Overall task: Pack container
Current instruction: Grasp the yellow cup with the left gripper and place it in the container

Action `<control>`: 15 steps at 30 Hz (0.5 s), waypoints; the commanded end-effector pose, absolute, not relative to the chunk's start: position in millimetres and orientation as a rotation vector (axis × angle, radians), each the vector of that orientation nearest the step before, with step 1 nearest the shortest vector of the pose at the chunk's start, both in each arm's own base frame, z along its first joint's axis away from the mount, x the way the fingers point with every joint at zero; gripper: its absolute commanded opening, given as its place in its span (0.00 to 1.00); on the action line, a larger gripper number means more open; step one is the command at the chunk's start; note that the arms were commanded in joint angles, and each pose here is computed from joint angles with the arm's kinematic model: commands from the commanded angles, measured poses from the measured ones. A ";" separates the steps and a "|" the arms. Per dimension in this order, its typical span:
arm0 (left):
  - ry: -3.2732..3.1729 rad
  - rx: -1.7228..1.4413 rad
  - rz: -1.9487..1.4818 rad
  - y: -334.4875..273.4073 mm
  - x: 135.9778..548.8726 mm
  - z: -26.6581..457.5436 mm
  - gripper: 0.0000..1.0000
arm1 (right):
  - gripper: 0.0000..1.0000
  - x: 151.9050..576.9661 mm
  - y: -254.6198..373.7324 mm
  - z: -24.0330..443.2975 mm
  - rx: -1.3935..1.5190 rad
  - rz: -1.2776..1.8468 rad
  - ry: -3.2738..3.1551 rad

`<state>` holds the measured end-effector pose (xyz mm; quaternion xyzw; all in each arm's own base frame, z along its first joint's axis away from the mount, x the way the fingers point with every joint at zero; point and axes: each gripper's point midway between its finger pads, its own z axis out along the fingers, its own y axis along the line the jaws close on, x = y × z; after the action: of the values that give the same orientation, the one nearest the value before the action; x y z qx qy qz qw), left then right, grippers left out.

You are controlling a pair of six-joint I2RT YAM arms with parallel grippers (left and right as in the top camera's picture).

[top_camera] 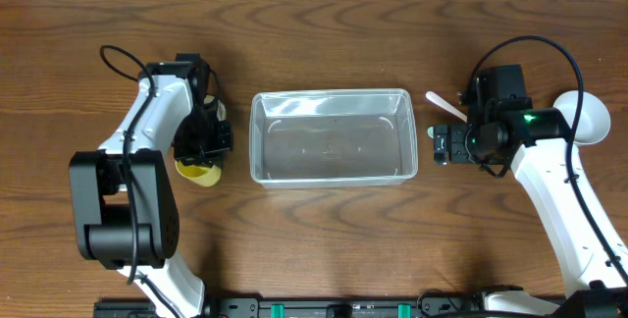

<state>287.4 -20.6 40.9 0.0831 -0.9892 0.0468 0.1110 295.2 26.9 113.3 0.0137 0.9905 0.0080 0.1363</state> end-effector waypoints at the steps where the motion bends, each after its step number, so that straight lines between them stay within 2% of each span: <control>1: -2.904 0.241 0.144 -21.9 285.9 46.8 0.06 | 0.99 299.5 25.3 117.3 0.064 0.031 2.856; 6: -2.924 0.259 0.142 -25.7 277.4 70.7 0.06 | 0.99 300.3 25.3 117.6 0.064 0.030 2.853; 15: -3.314 0.079 0.185 -53.8 293.2 180.8 0.06 | 0.99 300.7 22.8 117.7 0.067 0.009 2.850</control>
<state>282.7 -47.1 139.4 0.0372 -0.9976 0.0575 -0.0135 295.8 26.4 113.5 0.0139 0.9904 0.0065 0.1376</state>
